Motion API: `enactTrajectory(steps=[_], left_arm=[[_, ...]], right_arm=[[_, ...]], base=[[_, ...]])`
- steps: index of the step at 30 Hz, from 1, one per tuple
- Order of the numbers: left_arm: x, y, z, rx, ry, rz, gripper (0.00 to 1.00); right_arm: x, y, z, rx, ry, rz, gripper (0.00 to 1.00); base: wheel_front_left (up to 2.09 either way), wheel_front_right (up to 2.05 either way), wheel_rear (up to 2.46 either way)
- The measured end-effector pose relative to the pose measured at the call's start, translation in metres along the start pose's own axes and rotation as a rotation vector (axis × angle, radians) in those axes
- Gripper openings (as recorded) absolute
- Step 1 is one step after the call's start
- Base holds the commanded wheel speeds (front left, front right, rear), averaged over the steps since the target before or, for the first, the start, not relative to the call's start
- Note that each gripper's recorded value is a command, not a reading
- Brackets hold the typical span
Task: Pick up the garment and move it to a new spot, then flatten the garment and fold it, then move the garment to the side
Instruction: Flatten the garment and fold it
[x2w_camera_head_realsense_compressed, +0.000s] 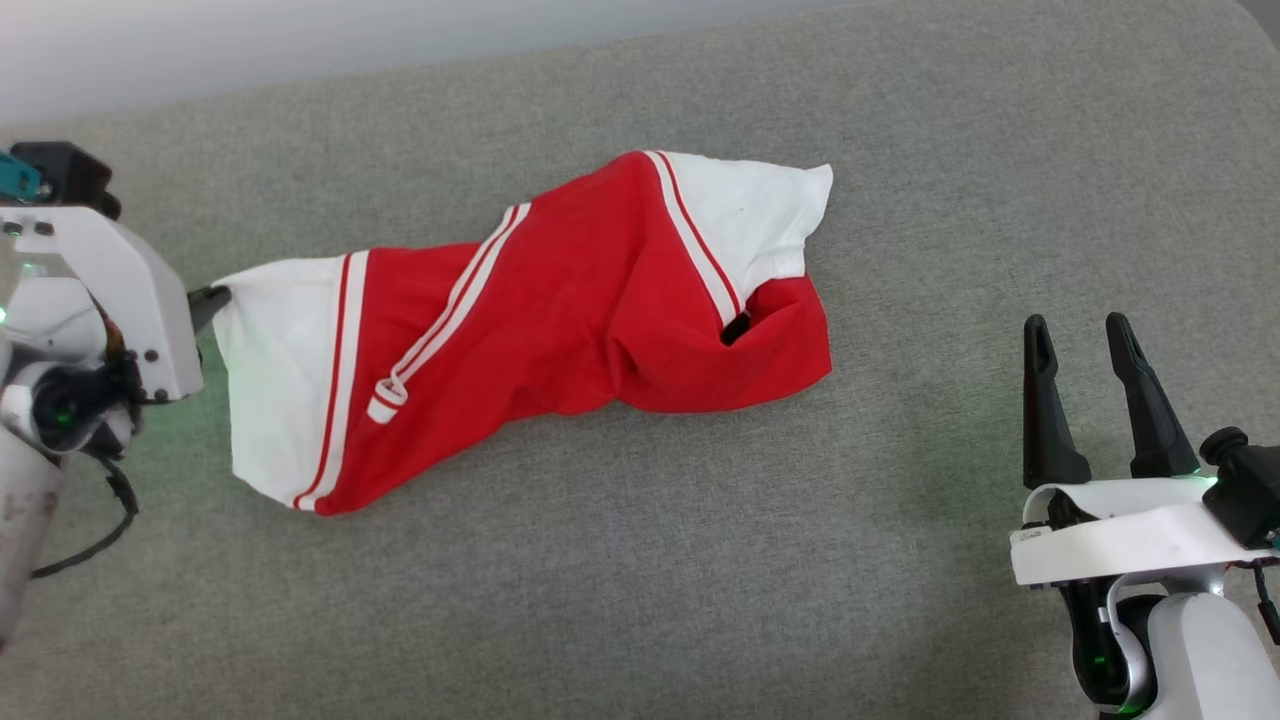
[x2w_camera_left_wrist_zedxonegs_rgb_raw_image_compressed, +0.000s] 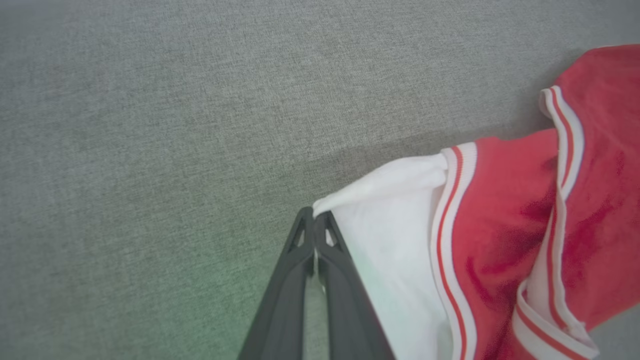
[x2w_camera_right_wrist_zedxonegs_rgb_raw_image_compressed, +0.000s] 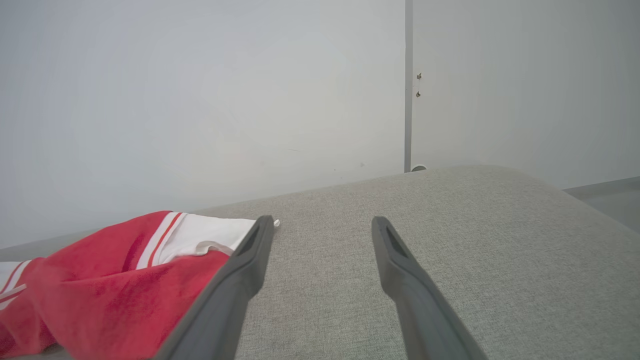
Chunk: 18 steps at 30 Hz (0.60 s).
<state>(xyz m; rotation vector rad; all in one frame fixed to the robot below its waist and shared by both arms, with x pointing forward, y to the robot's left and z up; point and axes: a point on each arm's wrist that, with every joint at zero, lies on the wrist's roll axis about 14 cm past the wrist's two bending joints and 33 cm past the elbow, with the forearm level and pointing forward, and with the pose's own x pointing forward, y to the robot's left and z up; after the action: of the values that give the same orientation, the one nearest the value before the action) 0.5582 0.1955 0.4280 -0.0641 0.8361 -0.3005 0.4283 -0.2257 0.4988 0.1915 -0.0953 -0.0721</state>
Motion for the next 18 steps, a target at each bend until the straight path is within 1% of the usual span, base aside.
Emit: enactTrajectory(steps=[1,2,3,5,10,13,14,15,16,18], left_arm=[[0.000,0.000,0.000,0.006,-0.007,0.004,0.00],[0.000,0.000,0.000,0.012,-0.014,0.008,0.24],[0.001,-0.001,0.000,0.012,-0.023,0.009,0.44],[0.000,-0.001,0.000,0.014,-0.045,0.010,1.00],[-0.009,0.008,0.005,0.030,-0.170,0.043,1.00],[-0.018,0.008,0.009,0.008,-0.301,0.039,1.00],[-0.018,0.008,0.009,0.008,-0.301,0.039,1.00],[-0.025,0.004,0.008,-0.021,-0.387,0.034,1.00],[-0.025,0.004,0.008,-0.021,-0.387,0.034,1.00],[-0.031,0.000,0.000,-0.076,-0.456,0.025,1.00]], right_arm=[[0.000,0.000,0.000,-0.001,0.001,0.000,1.00],[0.000,0.000,0.000,-0.005,0.002,0.001,1.00],[0.000,0.001,-0.001,-0.008,0.003,0.003,1.00],[-0.001,0.002,-0.002,-0.012,0.009,0.007,1.00],[0.000,0.008,-0.007,-0.026,0.027,0.034,1.00],[0.000,0.011,-0.014,-0.044,0.050,0.063,1.00],[0.000,0.011,-0.014,-0.044,0.050,0.063,1.00],[0.001,0.015,-0.019,-0.059,0.071,0.090,1.00],[0.001,0.015,-0.019,-0.059,0.071,0.090,1.00],[0.002,0.019,-0.025,-0.084,0.096,0.128,1.00]], base=[[0.00,0.00,0.00],[0.00,0.00,0.00],[0.00,0.00,0.00],[0.00,0.00,0.00],[0.00,0.00,0.00],[0.00,0.00,0.00],[0.00,0.00,0.00],[0.00,0.00,0.00],[0.00,0.00,0.00],[0.00,0.00,0.00]])
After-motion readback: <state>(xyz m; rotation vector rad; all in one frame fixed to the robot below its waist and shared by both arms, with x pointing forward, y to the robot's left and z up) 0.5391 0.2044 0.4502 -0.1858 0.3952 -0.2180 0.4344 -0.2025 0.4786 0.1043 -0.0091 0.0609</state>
